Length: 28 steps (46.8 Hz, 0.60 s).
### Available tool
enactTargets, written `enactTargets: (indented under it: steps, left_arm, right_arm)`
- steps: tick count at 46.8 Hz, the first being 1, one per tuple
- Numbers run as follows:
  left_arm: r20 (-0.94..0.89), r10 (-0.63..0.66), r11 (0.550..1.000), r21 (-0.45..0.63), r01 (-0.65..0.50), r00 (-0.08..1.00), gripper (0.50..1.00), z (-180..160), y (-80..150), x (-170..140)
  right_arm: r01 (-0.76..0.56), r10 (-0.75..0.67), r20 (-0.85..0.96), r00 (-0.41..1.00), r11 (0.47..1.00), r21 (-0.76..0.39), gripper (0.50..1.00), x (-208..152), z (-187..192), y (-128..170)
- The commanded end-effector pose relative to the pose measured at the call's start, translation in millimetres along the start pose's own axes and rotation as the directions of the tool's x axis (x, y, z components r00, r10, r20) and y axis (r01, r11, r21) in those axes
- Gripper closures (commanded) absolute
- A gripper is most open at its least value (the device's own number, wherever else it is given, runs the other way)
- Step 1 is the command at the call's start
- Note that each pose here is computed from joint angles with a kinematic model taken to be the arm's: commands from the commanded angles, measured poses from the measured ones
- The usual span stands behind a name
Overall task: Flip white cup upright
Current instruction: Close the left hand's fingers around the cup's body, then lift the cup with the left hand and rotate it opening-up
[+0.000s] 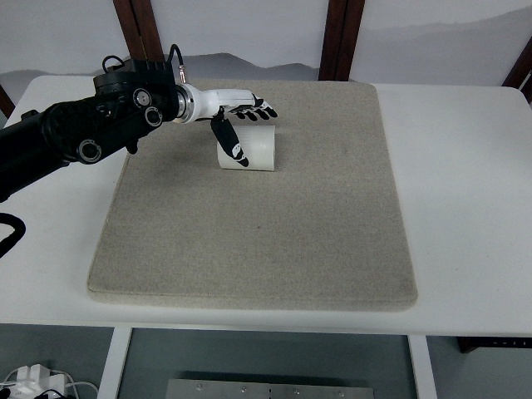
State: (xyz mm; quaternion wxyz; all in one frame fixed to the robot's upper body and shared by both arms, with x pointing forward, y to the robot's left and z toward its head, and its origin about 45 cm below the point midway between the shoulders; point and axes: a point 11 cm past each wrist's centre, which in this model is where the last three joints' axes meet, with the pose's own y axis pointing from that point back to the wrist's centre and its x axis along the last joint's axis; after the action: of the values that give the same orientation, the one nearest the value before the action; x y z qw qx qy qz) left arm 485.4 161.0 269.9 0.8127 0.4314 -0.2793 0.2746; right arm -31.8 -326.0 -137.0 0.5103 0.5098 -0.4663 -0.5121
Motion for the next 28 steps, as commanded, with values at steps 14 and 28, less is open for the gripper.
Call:
enactTargets:
  steps: [14, 28]
  left_arm:
    - [0.029, -0.002, 1.0, 0.016, 0.002, 1.0, 0.555, -2, -6, -10]
    - [0.043, -0.014, 0.999, 0.03, 0.012, 0.999, 0.559, -1, -12, -17]
  right_arm:
    - [0.0, 0.0, 0.0, 1.0, 1.0, 0.0, 0.548, 0, 0, 0]
    - [0.0, 0.0, 0.0, 1.0, 1.0, 0.0, 0.548, 0, 0, 0]
